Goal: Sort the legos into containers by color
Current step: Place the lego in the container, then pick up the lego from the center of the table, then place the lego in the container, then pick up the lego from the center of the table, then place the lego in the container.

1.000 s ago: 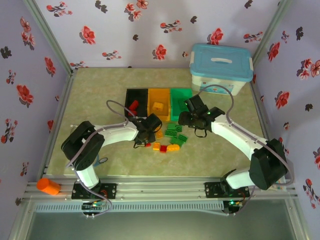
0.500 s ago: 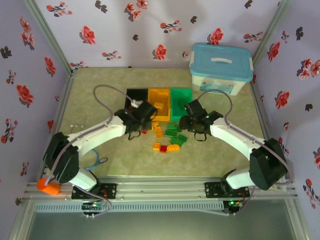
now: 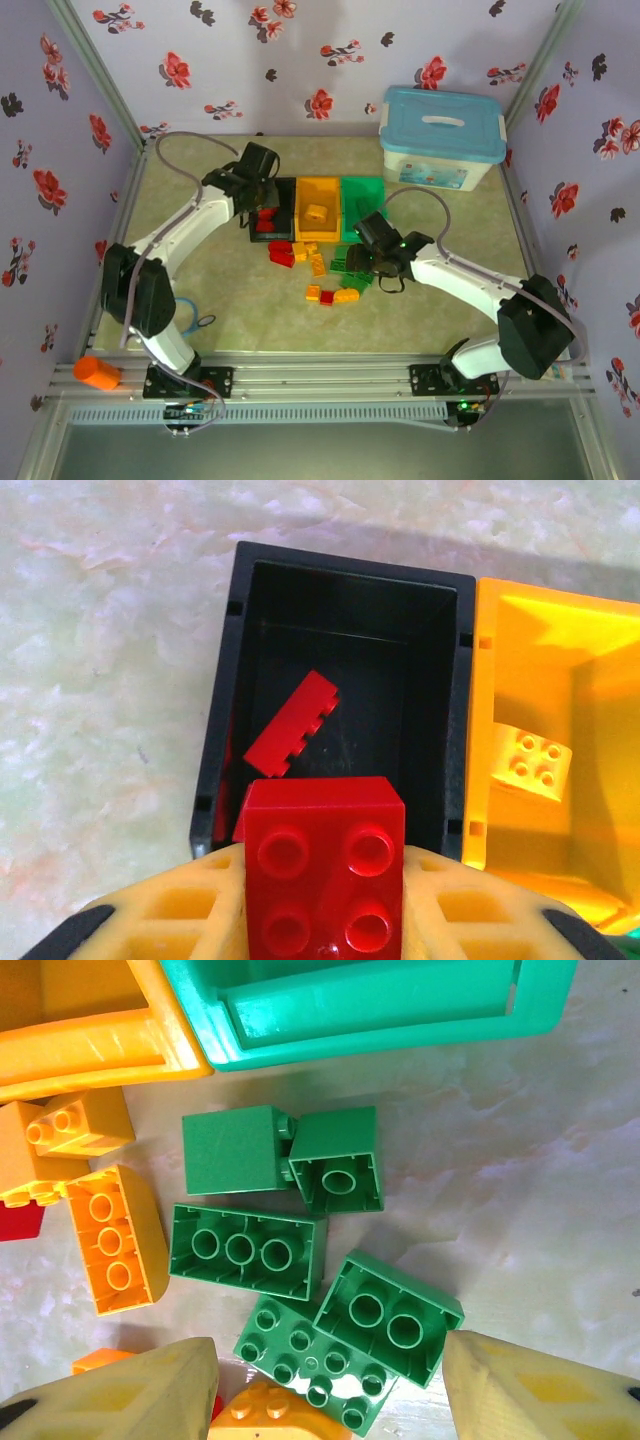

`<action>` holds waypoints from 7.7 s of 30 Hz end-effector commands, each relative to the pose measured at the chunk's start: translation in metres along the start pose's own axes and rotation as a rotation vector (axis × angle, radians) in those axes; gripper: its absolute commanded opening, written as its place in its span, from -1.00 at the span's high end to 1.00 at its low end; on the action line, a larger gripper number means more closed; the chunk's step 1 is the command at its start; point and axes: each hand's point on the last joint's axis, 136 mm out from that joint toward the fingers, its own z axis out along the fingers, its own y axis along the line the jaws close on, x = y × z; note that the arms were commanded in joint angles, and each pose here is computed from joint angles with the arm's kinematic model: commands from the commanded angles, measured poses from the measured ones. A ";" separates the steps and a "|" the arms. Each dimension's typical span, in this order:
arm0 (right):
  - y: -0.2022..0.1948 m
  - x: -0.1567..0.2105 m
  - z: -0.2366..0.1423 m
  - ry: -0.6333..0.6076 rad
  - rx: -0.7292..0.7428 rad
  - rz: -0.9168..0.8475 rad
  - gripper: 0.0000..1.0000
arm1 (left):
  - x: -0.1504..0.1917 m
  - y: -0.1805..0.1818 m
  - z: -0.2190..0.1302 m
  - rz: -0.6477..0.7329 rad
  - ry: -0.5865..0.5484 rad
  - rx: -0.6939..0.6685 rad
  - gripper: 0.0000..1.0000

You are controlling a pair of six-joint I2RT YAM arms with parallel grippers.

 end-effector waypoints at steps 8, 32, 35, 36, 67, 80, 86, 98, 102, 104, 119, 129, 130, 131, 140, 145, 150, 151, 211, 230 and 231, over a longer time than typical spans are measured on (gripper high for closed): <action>-0.007 0.005 -0.014 -0.045 -0.010 0.027 -0.24 | -0.014 -0.006 0.027 0.052 0.075 0.007 0.00; 0.048 -0.002 0.000 0.022 -0.011 -0.151 -0.28 | 0.064 0.038 -0.046 -0.029 0.010 0.106 -0.38; 0.060 -0.003 0.009 0.033 0.010 -0.186 -0.20 | 0.087 0.046 -0.049 -0.040 0.015 0.121 -0.37; 0.064 -0.002 0.012 0.040 0.010 -0.194 -0.17 | 0.093 0.049 -0.049 -0.048 0.011 0.124 -0.37; 0.084 0.035 0.106 0.220 0.164 -0.293 -0.08 | 0.156 0.072 -0.077 -0.124 -0.035 0.204 -0.35; 0.087 0.031 0.093 0.191 0.177 -0.304 0.32 | 0.159 0.072 -0.075 -0.128 -0.029 0.205 -0.35; 0.095 0.020 0.071 0.143 0.146 -0.303 0.39 | 0.162 0.072 -0.073 -0.125 -0.024 0.202 -0.34; 0.106 -0.045 0.026 0.009 0.116 -0.308 0.39 | 0.176 0.074 -0.069 -0.124 -0.001 0.201 -0.34; 0.106 -0.073 0.027 0.004 0.098 -0.275 0.39 | 0.181 0.078 -0.067 -0.133 0.005 0.183 -0.33; 0.106 -0.088 0.028 0.005 0.097 -0.262 0.39 | 0.184 0.079 -0.067 -0.135 0.009 0.180 -0.33; 0.113 -0.142 0.025 -0.017 0.137 -0.253 -0.54 | 0.184 0.075 -0.076 -0.130 0.000 0.201 -0.33; 0.091 -0.116 0.000 -0.063 0.105 -0.217 -0.53 | 0.178 0.061 -0.071 -0.101 0.006 0.221 -0.37; 0.088 -0.113 -0.003 -0.072 0.096 -0.210 -0.53 | 0.178 0.059 -0.070 -0.098 0.010 0.222 -0.38; 0.085 -0.110 -0.005 -0.078 0.090 -0.204 -0.53 | 0.177 0.056 -0.068 -0.096 0.013 0.224 -0.39; 0.063 -0.084 -0.009 -0.096 0.050 -0.178 -0.54 | 0.168 0.025 -0.046 -0.039 0.068 0.242 -0.47; 0.050 -0.069 -0.004 -0.088 0.046 -0.152 -0.53 | 0.162 0.013 -0.026 -0.051 0.106 0.209 -0.48; 0.038 -0.060 -0.003 -0.089 0.049 -0.133 -0.52 | 0.154 0.004 -0.004 -0.095 0.143 0.167 -0.46; 0.035 -0.058 -0.003 -0.091 0.051 -0.128 -0.52 | 0.152 0.003 0.000 -0.112 0.148 0.159 -0.45; 0.000 -0.036 -0.014 -0.130 0.018 -0.028 -0.37 | 0.086 0.010 -0.019 -0.136 -0.017 -0.006 0.69; -0.017 -0.026 -0.031 -0.162 0.027 -0.012 -0.36 | 0.005 -0.007 0.018 -0.078 0.093 0.046 -0.39; -0.017 -0.026 -0.031 -0.165 0.028 -0.011 -0.36 | 0.007 -0.006 0.017 -0.082 0.090 0.048 -0.43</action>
